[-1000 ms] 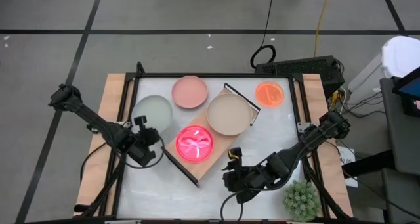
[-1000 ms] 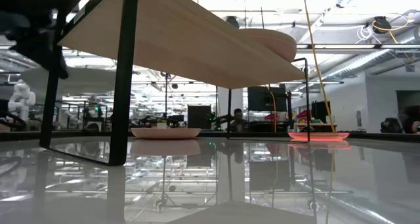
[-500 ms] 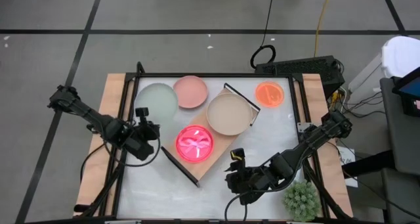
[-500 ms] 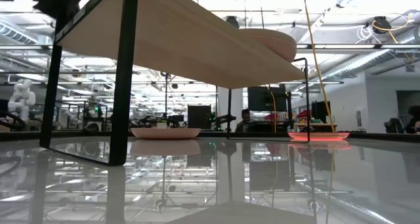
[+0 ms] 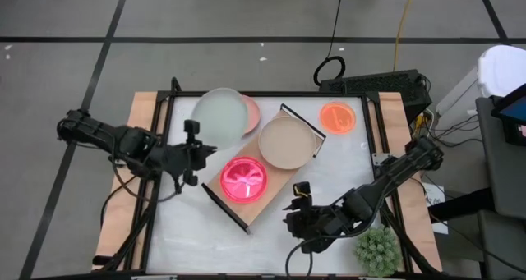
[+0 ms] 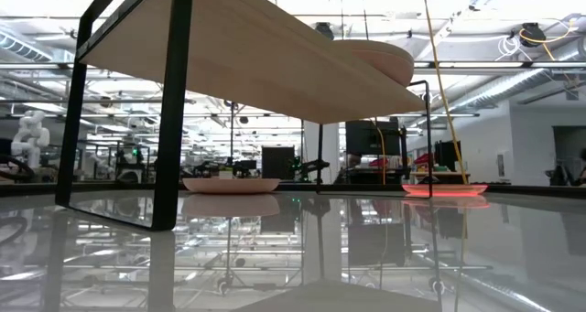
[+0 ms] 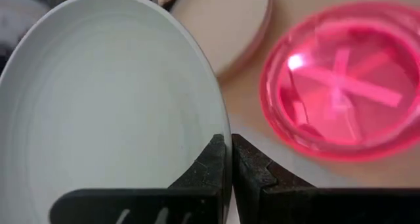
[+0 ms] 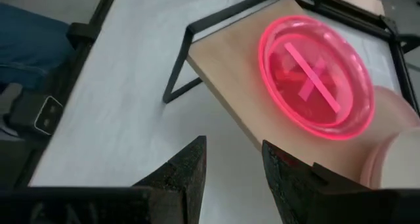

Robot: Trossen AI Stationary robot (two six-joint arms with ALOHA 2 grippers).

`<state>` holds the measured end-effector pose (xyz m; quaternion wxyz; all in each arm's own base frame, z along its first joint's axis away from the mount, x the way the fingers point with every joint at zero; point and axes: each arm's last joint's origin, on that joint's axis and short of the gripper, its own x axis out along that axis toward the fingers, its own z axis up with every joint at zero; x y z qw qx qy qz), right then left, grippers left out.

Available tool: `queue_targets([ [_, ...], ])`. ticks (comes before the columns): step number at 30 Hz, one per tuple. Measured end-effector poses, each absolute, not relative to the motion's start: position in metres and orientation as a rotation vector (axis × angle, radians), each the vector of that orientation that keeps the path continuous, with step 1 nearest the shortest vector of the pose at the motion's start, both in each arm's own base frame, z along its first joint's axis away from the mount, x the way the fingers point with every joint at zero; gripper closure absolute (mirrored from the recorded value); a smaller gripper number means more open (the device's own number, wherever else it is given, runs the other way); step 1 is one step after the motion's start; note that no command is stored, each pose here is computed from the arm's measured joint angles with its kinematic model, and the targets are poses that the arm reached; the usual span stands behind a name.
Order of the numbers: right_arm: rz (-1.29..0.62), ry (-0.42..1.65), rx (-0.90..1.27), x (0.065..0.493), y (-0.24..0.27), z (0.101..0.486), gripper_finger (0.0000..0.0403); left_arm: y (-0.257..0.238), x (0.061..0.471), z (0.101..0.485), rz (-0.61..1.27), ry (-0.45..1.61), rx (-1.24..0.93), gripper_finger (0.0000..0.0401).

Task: Place and stack plates onto a shelf
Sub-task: Stack the big gray plate on top of the big brown plate on the shelf

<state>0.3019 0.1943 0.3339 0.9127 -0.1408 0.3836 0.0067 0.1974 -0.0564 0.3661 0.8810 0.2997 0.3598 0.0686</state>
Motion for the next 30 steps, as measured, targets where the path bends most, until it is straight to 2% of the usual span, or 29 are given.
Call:
queue_targets([
  [8,-0.064,0.822,-0.273,0.293,0.191,0.334,0.0284,-0.045,0.213,0.376,0.014,0.635,0.704,0.0391],
  [14,-0.096,0.798,-0.319,0.293,0.191,0.335,0.0336,-0.04,0.223,0.378,-0.066,0.577,0.699,0.0391],
  [20,-0.135,0.773,-0.364,0.294,0.188,0.337,0.0397,-0.043,0.238,0.366,-0.137,0.623,0.749,0.0391],
  [30,-0.292,0.716,-0.34,0.275,0.179,0.352,0.0399,-0.039,0.267,0.35,-0.265,0.61,0.784,0.0391],
])
